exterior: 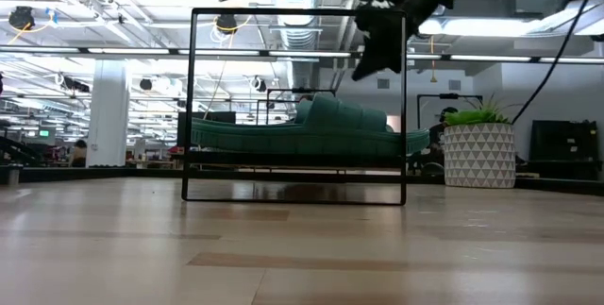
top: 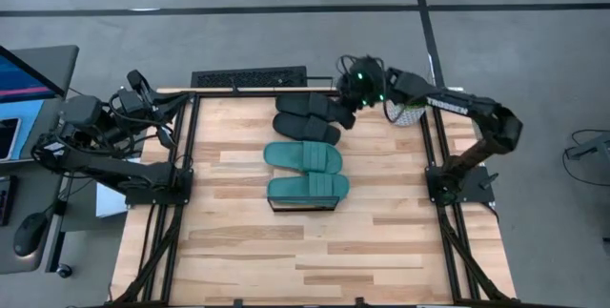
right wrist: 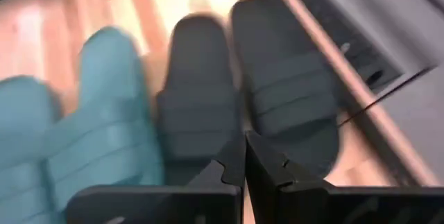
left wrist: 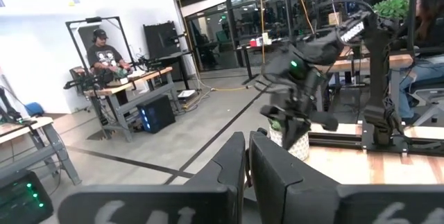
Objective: Pick and place slides into the shelf
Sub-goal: Adjust the green and black slides on the shelf
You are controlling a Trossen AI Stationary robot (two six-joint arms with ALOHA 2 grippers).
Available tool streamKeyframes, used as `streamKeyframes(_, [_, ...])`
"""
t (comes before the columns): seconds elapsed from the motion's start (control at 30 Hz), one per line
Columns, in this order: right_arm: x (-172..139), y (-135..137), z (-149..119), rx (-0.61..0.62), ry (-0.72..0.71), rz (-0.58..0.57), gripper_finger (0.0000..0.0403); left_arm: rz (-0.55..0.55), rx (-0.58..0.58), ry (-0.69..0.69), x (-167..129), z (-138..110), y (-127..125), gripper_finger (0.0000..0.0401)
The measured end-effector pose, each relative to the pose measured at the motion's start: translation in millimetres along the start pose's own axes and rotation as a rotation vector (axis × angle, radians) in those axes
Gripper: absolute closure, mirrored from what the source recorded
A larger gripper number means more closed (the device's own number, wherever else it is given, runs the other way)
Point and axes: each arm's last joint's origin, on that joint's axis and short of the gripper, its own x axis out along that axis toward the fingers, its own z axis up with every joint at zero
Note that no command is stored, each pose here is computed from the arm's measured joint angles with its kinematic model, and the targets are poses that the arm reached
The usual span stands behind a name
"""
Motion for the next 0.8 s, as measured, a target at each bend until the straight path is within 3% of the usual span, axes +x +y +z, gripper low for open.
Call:
streamKeyframes(0.3, [33,28,-45,0.026,0.069,0.047,0.0403,0.0,0.0,0.0,0,0,0,0.039])
streamKeyframes(0.5, [65,27,-63,0.059,0.063,0.055,0.0403,0.003,-0.008,-0.012,0,1,0,0.039])
streamKeyframes(0.8, [82,25,-79,0.044,0.131,0.054,0.0403,0.003,-0.011,-0.016,0,2,0,0.039])
